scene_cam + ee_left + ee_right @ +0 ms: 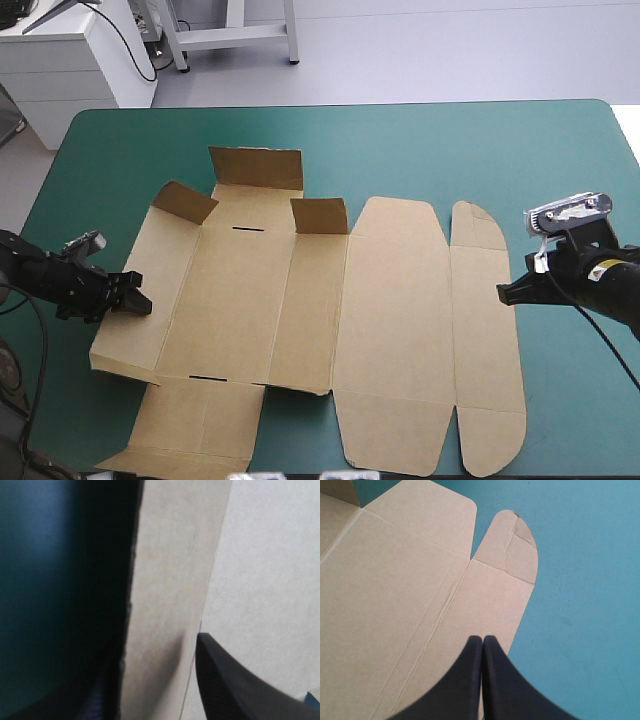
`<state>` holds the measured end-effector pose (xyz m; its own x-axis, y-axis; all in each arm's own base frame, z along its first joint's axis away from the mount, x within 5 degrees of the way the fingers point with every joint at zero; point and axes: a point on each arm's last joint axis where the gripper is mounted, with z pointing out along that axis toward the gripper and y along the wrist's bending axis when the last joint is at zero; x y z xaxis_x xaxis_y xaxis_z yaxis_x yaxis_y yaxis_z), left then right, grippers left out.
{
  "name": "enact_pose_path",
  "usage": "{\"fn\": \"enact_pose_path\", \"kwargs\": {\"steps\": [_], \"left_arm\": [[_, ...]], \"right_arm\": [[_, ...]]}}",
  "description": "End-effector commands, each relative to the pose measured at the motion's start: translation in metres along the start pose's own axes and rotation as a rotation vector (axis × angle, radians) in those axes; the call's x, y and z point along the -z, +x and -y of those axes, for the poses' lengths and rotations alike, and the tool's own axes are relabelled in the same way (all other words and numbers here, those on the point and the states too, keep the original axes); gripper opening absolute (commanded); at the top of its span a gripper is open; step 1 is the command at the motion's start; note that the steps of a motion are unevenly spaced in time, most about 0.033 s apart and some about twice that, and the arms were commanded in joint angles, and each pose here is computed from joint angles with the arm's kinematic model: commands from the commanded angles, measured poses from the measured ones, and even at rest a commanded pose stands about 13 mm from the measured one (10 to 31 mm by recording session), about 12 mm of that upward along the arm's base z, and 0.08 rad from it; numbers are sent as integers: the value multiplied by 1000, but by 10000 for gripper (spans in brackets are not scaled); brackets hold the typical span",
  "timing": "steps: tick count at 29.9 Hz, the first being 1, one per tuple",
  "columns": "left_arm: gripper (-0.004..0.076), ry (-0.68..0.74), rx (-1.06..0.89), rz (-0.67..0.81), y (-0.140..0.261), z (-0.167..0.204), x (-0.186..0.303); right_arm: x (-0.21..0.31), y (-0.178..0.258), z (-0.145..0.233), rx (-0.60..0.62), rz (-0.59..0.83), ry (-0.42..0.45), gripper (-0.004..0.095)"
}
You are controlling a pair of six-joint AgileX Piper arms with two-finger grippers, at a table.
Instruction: Fold the box
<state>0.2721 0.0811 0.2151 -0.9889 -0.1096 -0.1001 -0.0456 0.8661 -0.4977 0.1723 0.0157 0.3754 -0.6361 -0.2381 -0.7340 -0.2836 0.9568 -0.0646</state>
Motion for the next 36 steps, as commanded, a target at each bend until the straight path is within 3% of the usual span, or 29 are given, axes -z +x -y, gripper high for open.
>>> {"fn": "enact_pose_path", "kwargs": {"steps": [1,12,14,18,24,30,36], "left_arm": [[300,75,9,-15,4,15,12],[286,78,-36,-64,1,35,0],[221,76,-49,-79,1,41,-3],[-6,76,-32,-86,1,43,-5],[-8,93,-46,-67,-1,46,-3],[-8,185,-214,122,-12,75,28],[-7,15,-534,193,-17,129,67]], "right_arm": [[9,-11,2,0,101,25,-21],[9,-12,2,-2,109,26,-21],[9,-12,2,-2,109,26,-21],[9,-12,2,-2,109,26,-21],[9,-12,2,-6,111,21,-21],[9,-12,2,-6,113,22,-21],[9,-13,2,8,115,24,-21]]}}
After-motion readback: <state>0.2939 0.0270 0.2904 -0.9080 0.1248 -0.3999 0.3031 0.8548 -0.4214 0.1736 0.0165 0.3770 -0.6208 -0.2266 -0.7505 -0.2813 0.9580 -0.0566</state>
